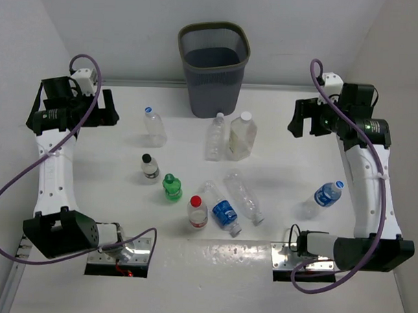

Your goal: Put the plastic bottles in the bin

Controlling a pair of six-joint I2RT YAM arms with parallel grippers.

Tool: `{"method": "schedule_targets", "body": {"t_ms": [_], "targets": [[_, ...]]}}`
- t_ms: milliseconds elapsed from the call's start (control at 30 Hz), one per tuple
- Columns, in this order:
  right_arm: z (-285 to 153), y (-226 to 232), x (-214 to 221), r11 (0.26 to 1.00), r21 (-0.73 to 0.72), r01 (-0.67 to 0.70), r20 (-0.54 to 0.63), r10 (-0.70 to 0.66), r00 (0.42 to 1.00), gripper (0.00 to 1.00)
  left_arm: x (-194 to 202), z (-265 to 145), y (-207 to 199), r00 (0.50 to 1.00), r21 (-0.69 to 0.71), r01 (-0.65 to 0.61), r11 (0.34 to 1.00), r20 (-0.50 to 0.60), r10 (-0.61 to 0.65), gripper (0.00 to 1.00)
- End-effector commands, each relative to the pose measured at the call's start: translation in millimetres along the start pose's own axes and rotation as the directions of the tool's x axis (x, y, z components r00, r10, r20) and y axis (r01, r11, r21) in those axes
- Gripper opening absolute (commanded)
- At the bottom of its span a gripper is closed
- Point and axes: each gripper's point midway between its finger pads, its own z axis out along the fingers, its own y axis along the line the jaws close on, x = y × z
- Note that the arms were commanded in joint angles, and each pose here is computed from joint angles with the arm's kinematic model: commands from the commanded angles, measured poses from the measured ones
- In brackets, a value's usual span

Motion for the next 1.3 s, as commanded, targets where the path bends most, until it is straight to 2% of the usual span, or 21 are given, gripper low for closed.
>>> {"method": "schedule_targets", "body": {"t_ms": [0, 233, 367, 600, 1033, 1200, 1267], "targets": [[7.7, 14.6, -17.9, 0.999, -0.040, -0.036, 0.067, 0.039, 0.997, 0.99, -10.9, -12.2, 0.4, 0.998, -0.010, 0.003, 1.000, 0.068, -0.003, 0.99], [44.8, 47.0, -41.0, 0.988, -0.108, -0.111, 0.040, 0.116, 0.993, 0.97, -3.2, -9.7, 1.6, 0.998, 0.021, 0.015, 1.000, 0.054, -0.016, 0.99], [75.9, 66.3, -33.3, 0.993, -0.099, -0.067, -0.022, 0.065, 0.998, 1.00, 3.8, -6.7, 1.4, 0.999, 0.036, 0.026, 0.999, 0.038, -0.028, 0.99], [110.4, 94.2, -42.1, 0.993, -0.122, 0.010, -0.042, -0.015, 0.999, 1.00, 3.4, -8.0, 3.3, 0.998, 0.042, 0.054, 0.998, 0.041, -0.056, 0.99], [141.3, 111.2, -37.4, 0.987, -0.104, 0.121, -0.078, -0.129, 0.989, 1.00, 9.8, -6.8, 9.0, 0.998, 0.049, 0.048, 0.998, 0.032, -0.050, 0.99], [148.4, 114.7, -34.7, 0.984, -0.110, 0.142, -0.088, -0.152, 0.984, 0.96, 13.3, -5.9, 12.4, 0.998, 0.043, 0.048, 0.998, 0.025, -0.049, 0.99], [152.2, 114.3, -31.8, 0.983, -0.102, 0.152, -0.097, -0.162, 0.982, 0.91, 13.4, -6.6, 15.4, 0.998, 0.036, 0.053, 0.998, 0.027, -0.054, 0.99]]}}
